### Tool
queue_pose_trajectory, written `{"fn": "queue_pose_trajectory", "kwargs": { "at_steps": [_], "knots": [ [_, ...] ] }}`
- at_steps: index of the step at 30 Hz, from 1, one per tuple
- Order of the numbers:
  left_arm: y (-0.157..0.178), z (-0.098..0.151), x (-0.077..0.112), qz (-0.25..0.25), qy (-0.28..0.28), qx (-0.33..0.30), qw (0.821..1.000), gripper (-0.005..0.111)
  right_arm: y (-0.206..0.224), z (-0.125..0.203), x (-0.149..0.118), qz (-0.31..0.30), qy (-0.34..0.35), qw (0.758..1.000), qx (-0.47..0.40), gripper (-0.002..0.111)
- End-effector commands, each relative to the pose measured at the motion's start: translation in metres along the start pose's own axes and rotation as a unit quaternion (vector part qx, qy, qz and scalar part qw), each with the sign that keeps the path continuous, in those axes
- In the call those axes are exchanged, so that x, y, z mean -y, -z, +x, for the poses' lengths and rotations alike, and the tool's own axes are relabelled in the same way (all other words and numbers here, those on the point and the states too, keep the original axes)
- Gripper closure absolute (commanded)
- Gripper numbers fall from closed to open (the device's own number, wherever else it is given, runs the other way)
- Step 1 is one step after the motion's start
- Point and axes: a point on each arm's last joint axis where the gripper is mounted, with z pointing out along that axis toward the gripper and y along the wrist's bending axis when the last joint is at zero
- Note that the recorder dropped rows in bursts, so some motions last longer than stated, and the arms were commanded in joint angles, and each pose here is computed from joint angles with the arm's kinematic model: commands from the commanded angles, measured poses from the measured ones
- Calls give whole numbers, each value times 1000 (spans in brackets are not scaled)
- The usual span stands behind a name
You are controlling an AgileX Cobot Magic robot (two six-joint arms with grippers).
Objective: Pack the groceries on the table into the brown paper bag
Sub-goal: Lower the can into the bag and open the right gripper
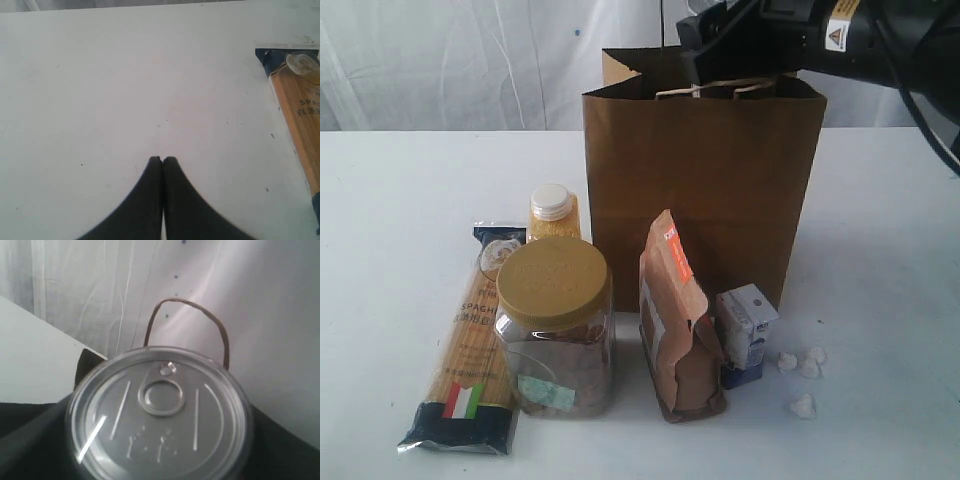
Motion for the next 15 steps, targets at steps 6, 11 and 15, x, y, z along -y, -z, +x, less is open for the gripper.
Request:
{"fn": "queue_pose_trajectory", "kwargs": {
  "at_steps": [6,11,15],
  "knots": [
    [0,1,0,-2,3,-2,1000,107,4,1,5,15,1,999,-30,49],
    [0,1,0,-2,3,-2,1000,107,4,2,5,17,1,999,-36,49],
    [0,1,0,-2,3,-2,1000,107,4,3,5,18,1,999,-39,49]
  ]
}}
